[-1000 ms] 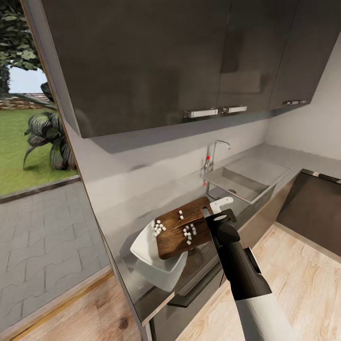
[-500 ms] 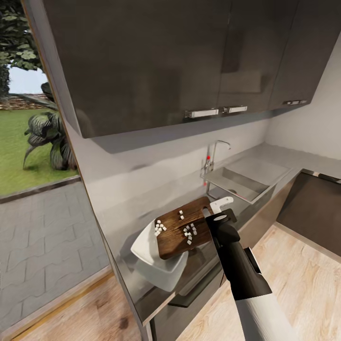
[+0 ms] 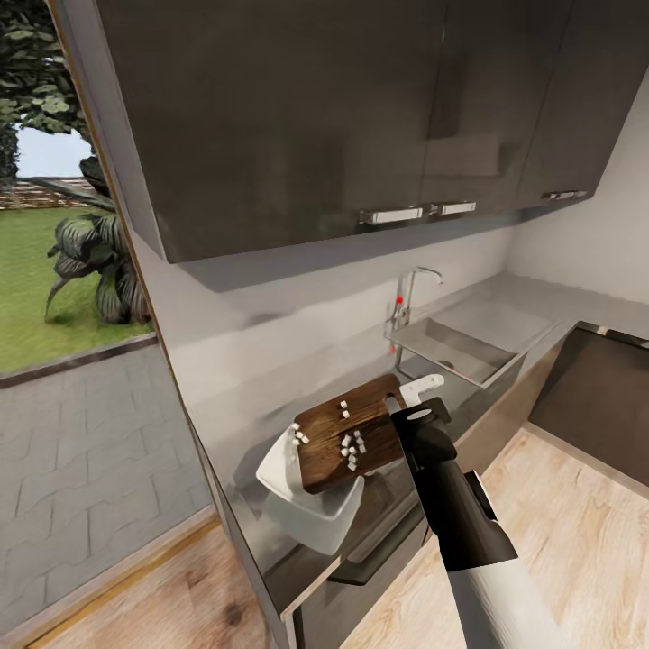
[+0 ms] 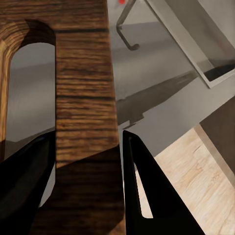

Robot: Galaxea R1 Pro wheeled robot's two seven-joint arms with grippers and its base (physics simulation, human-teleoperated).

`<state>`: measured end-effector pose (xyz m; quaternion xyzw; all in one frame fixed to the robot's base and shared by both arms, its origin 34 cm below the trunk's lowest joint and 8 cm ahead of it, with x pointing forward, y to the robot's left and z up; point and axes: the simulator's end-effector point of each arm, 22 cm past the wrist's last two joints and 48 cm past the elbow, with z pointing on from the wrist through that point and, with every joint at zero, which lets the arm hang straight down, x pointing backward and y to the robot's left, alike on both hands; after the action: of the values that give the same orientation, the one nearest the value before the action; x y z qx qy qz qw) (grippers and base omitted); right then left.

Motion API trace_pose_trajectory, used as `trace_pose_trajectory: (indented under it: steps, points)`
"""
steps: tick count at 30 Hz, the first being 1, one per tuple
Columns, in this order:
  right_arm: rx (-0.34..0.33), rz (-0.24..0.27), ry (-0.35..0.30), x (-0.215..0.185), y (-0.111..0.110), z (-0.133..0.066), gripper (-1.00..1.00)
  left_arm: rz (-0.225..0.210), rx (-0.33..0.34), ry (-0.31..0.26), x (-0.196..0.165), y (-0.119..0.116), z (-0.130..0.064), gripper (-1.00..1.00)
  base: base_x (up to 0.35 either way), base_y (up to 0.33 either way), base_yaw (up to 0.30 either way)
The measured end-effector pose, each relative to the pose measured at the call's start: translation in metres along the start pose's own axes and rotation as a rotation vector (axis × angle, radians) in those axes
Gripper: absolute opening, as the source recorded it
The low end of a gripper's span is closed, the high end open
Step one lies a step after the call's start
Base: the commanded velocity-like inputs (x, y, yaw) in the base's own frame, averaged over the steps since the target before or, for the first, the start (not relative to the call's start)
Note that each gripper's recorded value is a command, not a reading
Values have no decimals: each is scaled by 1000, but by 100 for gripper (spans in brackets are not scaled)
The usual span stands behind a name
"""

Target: In the kitchen, take the Vidalia onion out of the sink, dice it on the chopping board with the paring knife, put the diced onion into the bowl on the countertop, then place both the paring knife and the chopping board into the sink.

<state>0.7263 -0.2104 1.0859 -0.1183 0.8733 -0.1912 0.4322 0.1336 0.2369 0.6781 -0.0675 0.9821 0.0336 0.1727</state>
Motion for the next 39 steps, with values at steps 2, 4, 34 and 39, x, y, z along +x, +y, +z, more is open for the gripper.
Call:
trace_pose_trajectory:
  steps: [2, 4, 34, 39]
  points:
    - [0, 0, 0, 0, 0, 0, -100, 0, 0, 0, 0, 0, 0, 100, 0, 0, 0]
    - [0, 0, 0, 0, 0, 0, -100, 0, 0, 0, 0, 0, 0, 100, 0, 0, 0]
    - [0, 0, 0, 0, 0, 0, -100, 1, 1, 0, 0, 0, 0, 100, 3, 17, 0]
    - [0, 0, 0, 0, 0, 0, -100, 1, 0, 1, 1, 0, 0, 100, 1, 1, 0]
